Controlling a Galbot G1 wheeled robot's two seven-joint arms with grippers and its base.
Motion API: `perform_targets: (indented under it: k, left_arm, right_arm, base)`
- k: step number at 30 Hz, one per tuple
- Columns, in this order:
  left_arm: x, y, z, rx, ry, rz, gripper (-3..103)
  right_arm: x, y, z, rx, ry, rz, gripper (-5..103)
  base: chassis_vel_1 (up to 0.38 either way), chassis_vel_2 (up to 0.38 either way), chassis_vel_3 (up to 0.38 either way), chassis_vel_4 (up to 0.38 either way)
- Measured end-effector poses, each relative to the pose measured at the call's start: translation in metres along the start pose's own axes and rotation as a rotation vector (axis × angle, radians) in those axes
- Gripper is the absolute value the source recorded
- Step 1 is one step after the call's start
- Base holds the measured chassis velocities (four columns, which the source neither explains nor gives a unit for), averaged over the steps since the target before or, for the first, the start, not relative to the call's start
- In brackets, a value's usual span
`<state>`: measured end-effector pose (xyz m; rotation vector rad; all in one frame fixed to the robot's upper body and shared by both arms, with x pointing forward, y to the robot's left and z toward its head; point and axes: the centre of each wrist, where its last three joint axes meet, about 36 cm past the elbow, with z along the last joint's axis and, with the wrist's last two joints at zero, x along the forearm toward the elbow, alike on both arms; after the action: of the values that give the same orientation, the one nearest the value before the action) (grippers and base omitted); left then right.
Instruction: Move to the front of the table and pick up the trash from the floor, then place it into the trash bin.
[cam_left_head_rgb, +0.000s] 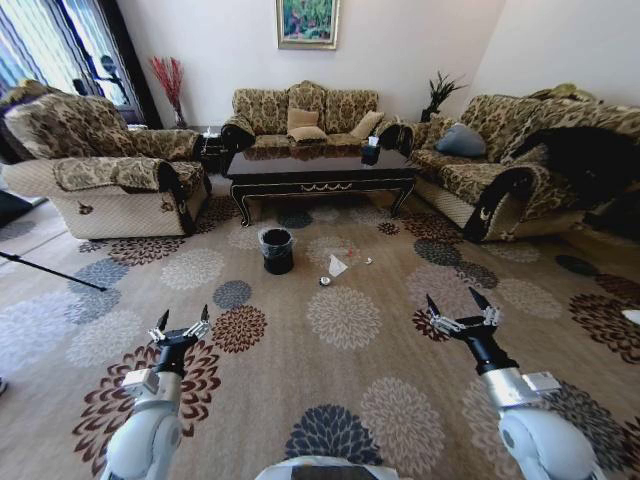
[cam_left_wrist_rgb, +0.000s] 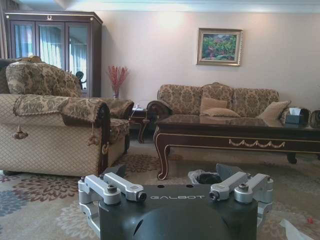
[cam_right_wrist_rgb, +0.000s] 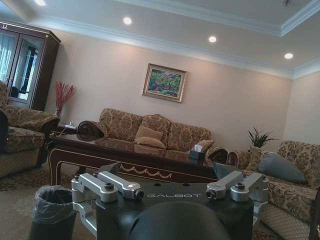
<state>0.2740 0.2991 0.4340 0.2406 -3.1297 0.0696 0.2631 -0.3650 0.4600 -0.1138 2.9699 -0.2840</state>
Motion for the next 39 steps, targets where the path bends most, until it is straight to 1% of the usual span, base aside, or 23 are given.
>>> perform_targets:
  k: [7, 8, 10, 13, 25, 31, 32, 34, 39]
  left_arm:
    - [0.001, -0.001, 0.000, -0.002, 0.002, 0.003, 100]
    - [0.002, -0.001, 0.000, -0.002, 0.002, 0.003, 100]
    - [0.002, -0.001, -0.001, -0.004, 0.000, 0.006, 100]
    - [0.003, -0.001, -0.002, -0.007, -0.001, 0.008, 100]
    - [0.009, -0.002, -0.012, -0.014, -0.021, 0.011, 100]
    - [0.012, -0.001, -0.031, -0.014, -0.066, 0.013, 100]
    - [0.013, -0.001, -0.040, -0.006, -0.085, 0.016, 100]
    - [0.014, -0.001, -0.048, -0.003, -0.101, 0.018, 100]
    - [0.016, -0.003, -0.053, 0.002, -0.110, 0.019, 100]
  right_arm:
    - [0.000, 0.002, 0.000, -0.019, -0.022, 0.021, 100]
    - [0.000, 0.002, 0.000, -0.027, -0.032, 0.025, 100]
    - [0.001, 0.003, 0.000, -0.066, -0.069, 0.030, 100]
    - [0.001, 0.002, 0.000, -0.086, -0.101, 0.011, 100]
    - [0.004, 0.000, 0.000, -0.085, -0.126, -0.004, 100]
    - [0.004, -0.002, -0.008, -0.072, -0.145, 0.004, 100]
    - [0.003, -0.003, -0.012, -0.062, -0.156, 0.005, 100]
    - [0.002, -0.005, -0.016, -0.053, -0.166, 0.001, 100]
    - [0.004, -0.004, -0.015, -0.052, -0.164, 0.002, 100]
  base:
    - [0.000, 0.000, 0.000, 0.000]
    - [0.000, 0.000, 0.000, 0.000]
    - [0.000, 0.000, 0.000, 0.000]
    - [0.000, 0.000, 0.000, 0.000]
    - [0.000, 0.000, 0.000, 0.000]
    - [0.000, 0.000, 0.000, 0.000]
    - [0.000, 0.000, 0.000, 0.000]
    - [0.000, 0.000, 0.000, 0.000]
    - [0.000, 0.000, 0.000, 0.000]
